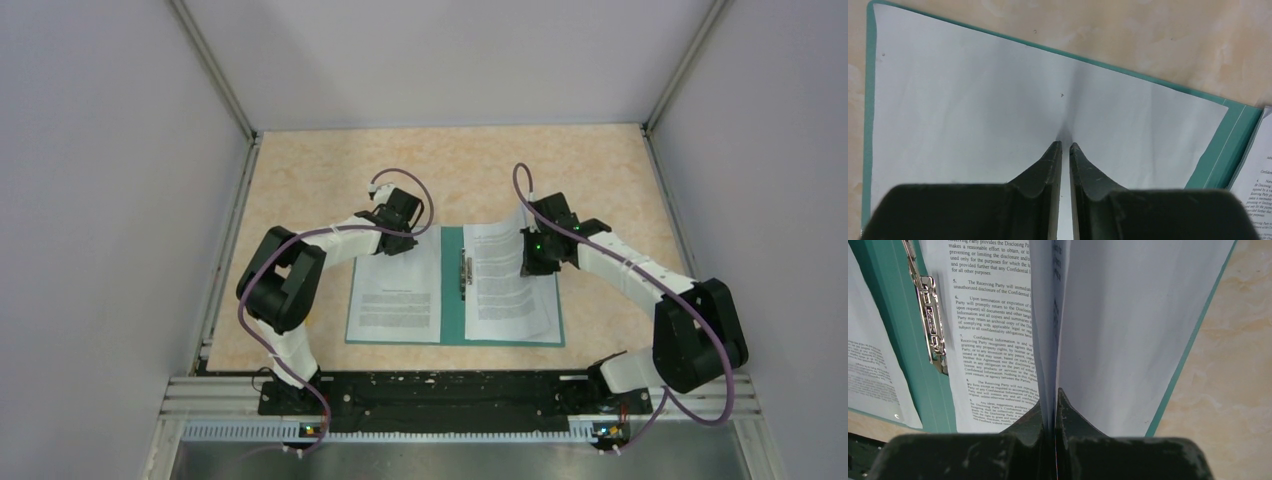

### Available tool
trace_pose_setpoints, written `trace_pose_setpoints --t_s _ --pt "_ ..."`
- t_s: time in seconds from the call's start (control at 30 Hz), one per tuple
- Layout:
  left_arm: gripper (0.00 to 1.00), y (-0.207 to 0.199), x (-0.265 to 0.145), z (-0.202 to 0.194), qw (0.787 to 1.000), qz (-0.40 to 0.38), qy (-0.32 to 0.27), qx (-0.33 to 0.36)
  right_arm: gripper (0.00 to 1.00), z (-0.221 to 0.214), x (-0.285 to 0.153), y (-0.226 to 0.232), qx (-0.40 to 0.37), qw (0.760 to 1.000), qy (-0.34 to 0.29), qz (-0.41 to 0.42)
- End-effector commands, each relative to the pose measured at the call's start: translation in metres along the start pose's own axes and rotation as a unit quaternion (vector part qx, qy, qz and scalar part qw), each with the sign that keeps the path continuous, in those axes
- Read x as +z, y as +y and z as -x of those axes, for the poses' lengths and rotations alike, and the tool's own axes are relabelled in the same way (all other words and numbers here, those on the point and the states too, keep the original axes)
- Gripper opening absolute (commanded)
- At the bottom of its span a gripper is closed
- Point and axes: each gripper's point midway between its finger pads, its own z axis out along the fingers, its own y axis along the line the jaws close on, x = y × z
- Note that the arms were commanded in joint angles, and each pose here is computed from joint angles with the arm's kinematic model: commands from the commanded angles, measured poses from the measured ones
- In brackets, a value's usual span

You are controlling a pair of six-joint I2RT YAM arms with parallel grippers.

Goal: Put the files into the folder

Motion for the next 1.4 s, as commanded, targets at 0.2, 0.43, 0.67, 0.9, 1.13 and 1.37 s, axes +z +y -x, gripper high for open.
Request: trace_pose_setpoints --t_s 0.2,0.43,0.67,0.9,1.13,1.37 --pt "0.17 0.040 0.008 -0.022 0.997 0.063 0.037 0.022 0.00 0.000 -0.001 0.002 0.019 1.000 -0.019 0.000" --pt "0.15 0.041 0.009 -0.022 0.997 0.062 0.040 0.022 0.12 -0.002 0.001 -0.003 0.022 1.000 -0.013 -0.016" --pt "0.15 0.044 0.009 -0.018 0.997 0.064 0.039 0.021 0.59 0.006 -0.009 -0.011 0.019 0.999 -0.028 -0.041" --pt "0.15 0.043 0.010 -0.014 0.997 0.061 0.038 0.020 0.85 0.010 -0.013 -0.029 0.023 0.996 -0.037 -0.073" --pt "0.14 0.039 0.010 -0.013 0.997 0.056 0.043 0.027 0.96 0.033 -0.009 -0.048 0.044 0.994 -0.067 -0.075" --pt "0.13 0.036 0.009 -0.013 0.997 0.052 0.049 0.027 0.96 0.073 0.013 -0.042 0.060 0.991 -0.117 -0.040"
